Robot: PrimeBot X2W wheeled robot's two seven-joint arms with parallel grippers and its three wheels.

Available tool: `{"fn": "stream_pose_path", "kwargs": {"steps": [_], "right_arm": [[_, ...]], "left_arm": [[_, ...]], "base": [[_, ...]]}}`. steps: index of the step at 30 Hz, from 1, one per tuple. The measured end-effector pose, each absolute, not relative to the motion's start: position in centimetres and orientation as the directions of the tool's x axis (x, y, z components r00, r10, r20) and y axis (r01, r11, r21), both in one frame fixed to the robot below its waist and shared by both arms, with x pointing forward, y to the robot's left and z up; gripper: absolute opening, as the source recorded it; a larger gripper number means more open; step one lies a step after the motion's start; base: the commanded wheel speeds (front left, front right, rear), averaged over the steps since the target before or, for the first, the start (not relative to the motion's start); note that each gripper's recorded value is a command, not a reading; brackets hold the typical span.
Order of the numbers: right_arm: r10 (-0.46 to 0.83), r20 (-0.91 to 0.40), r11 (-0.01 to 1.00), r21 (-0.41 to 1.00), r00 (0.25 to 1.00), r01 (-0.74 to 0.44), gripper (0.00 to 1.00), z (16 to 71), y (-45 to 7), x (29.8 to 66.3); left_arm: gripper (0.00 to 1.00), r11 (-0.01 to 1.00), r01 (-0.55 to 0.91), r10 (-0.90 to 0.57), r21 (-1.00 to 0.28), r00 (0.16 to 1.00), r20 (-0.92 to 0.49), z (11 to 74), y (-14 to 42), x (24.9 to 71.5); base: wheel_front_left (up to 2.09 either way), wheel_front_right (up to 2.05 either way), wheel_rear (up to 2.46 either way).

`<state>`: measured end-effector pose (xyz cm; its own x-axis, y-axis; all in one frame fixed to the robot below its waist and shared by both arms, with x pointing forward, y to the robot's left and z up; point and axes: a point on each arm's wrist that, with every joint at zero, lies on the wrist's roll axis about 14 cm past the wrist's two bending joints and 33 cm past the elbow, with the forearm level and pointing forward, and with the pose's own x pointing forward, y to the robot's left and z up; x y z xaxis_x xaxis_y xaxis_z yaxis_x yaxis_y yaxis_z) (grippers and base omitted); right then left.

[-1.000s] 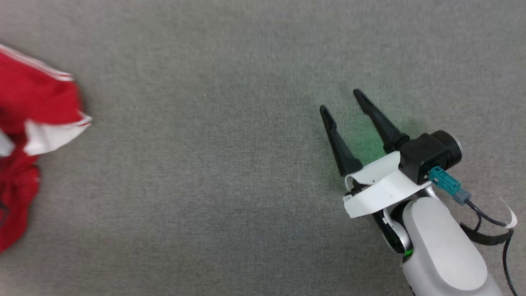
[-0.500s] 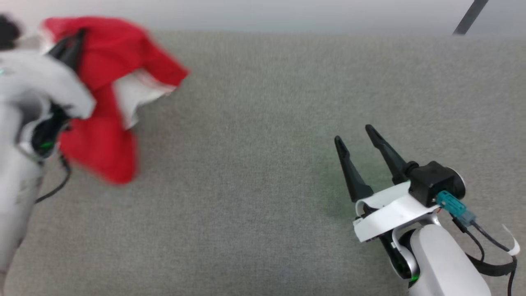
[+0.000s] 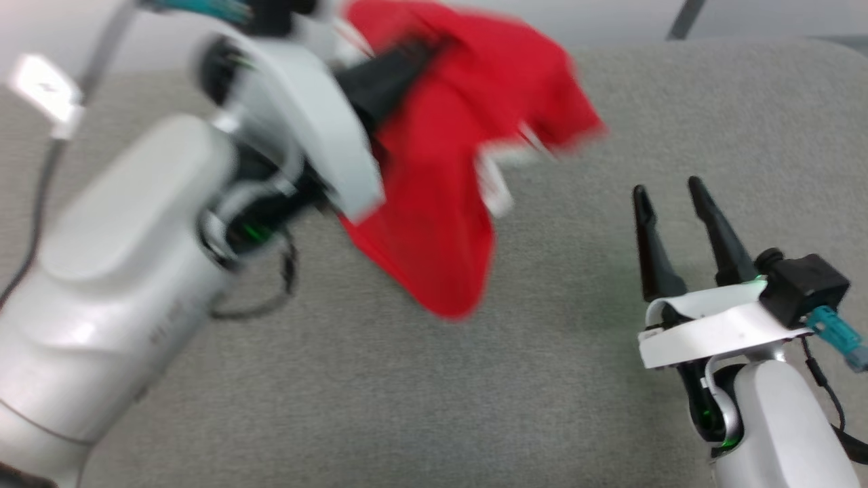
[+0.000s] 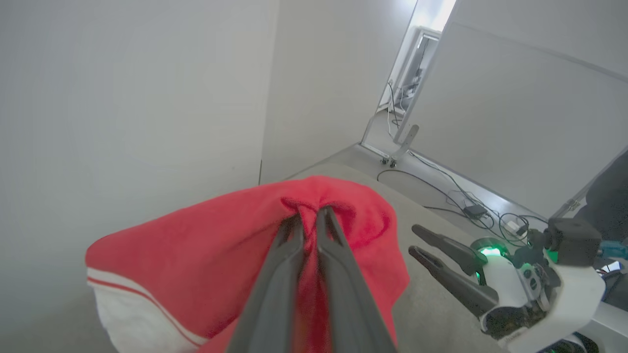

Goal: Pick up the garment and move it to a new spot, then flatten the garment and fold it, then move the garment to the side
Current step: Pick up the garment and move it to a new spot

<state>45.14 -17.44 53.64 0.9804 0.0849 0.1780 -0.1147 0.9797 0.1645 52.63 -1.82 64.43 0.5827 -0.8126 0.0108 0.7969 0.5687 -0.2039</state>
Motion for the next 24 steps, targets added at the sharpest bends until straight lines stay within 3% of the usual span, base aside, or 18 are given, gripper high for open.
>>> {"fn": "stream_pose_path", "kwargs": {"steps": [3,5,15,24], "right_arm": [[0.037,0.174,0.982,0.175,0.984,-0.068,1.0,53.4,-19.1,45.0],[0.014,0.168,0.983,0.179,0.986,-0.044,1.0,53.1,-19.9,45.0],[-0.06,0.127,0.976,0.215,0.99,0.031,1.0,51.4,-22.4,44.9],[-0.096,0.112,0.973,0.22,0.989,0.07,1.0,50.7,-23.9,45.5]], "left_arm": [[0.0,0.459,0.852,-0.888,-0.254,0.453,-0.085,61.6,-5.0,50.1],[0.0,0.441,0.859,-0.897,-0.261,0.408,-0.172,58.7,-5.6,49.5],[0.0,0.509,0.8,-0.793,-0.319,0.292,-0.534,44.6,-4.7,49.6],[0.0,0.523,0.797,-0.708,-0.302,0.209,-0.675,38.4,-4.8,50.3]], "base": [[0.0,0.0,0.0],[0.0,0.0,0.0],[0.0,0.0,0.0],[0.0,0.0,0.0]]}}
